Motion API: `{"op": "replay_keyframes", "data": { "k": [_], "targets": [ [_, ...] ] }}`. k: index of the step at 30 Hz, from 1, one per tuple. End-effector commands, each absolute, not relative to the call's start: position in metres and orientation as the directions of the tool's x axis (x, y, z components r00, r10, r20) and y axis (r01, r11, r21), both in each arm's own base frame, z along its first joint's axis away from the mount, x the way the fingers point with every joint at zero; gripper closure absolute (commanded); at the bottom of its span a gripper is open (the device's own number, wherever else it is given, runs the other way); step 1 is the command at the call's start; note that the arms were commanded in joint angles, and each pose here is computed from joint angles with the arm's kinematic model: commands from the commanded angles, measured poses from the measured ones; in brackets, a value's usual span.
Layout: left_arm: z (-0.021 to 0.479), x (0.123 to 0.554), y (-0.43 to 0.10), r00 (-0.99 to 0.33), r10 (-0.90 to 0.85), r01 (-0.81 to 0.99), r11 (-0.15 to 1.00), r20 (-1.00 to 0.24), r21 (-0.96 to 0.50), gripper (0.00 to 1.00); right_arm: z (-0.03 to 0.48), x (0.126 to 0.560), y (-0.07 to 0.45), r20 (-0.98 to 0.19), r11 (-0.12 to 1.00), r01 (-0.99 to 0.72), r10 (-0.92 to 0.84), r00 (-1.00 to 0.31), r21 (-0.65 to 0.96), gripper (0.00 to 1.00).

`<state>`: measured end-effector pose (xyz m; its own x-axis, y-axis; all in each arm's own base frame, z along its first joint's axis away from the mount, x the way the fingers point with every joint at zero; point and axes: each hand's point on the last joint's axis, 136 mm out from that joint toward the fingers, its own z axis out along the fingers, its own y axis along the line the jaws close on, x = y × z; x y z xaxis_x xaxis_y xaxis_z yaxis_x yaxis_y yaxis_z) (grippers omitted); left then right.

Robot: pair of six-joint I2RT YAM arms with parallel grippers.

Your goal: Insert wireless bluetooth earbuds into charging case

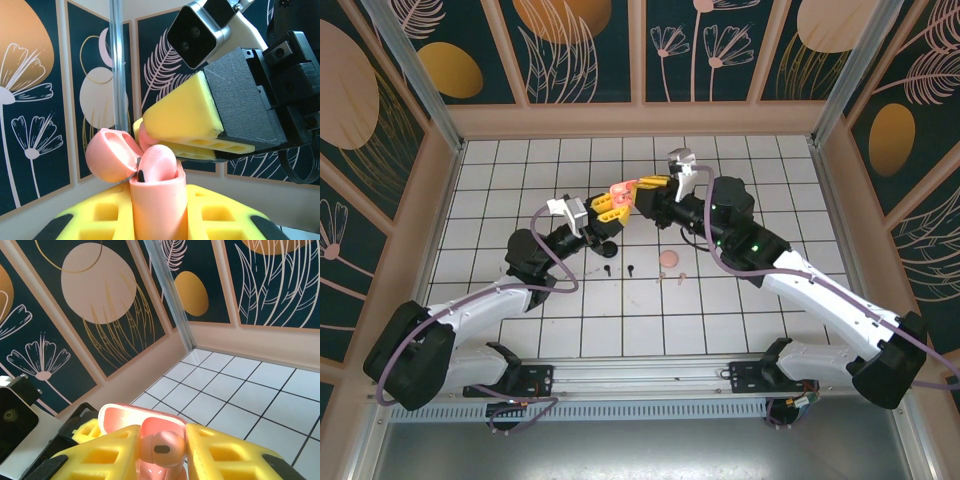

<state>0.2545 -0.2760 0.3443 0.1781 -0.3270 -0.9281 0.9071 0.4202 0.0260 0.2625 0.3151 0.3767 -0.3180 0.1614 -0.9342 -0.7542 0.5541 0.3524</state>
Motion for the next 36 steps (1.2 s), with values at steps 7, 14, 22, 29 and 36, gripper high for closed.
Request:
{"op": "replay_keyframes", "data": {
  "k": [7,14,22,29,36],
  "targets": [
    [0.384,0.241,-0.274,0.268,-0.409,0.913,0.397,-0.872,0.095,1.0,0.327,0.259,0.329,-0.952,0.626,-0.745,-0.015,-0.306,0.23,0.71],
    [0.384,0.241,-0.275,0.266,-0.409,0.913,0.397,-0.873,0.093,1.0,0.315,0.259,0.332,-0.95,0.654,-0.735,-0.078,-0.304,0.181,0.71],
    [0.382,0.241,-0.276,0.261,-0.407,0.914,0.395,-0.875,0.089,1.0,0.31,0.265,0.335,-0.944,0.685,-0.711,-0.108,-0.313,0.157,0.7],
    [0.381,0.243,-0.276,0.259,-0.404,0.912,0.402,-0.877,0.084,1.0,0.314,0.263,0.328,-0.943,0.699,-0.695,-0.091,-0.319,0.168,0.62],
    [0.377,0.245,-0.276,0.254,-0.392,0.909,0.408,-0.884,0.08,1.0,0.316,0.258,0.32,-0.941,0.7,-0.686,-0.059,-0.334,0.199,0.54]
  ]
}}
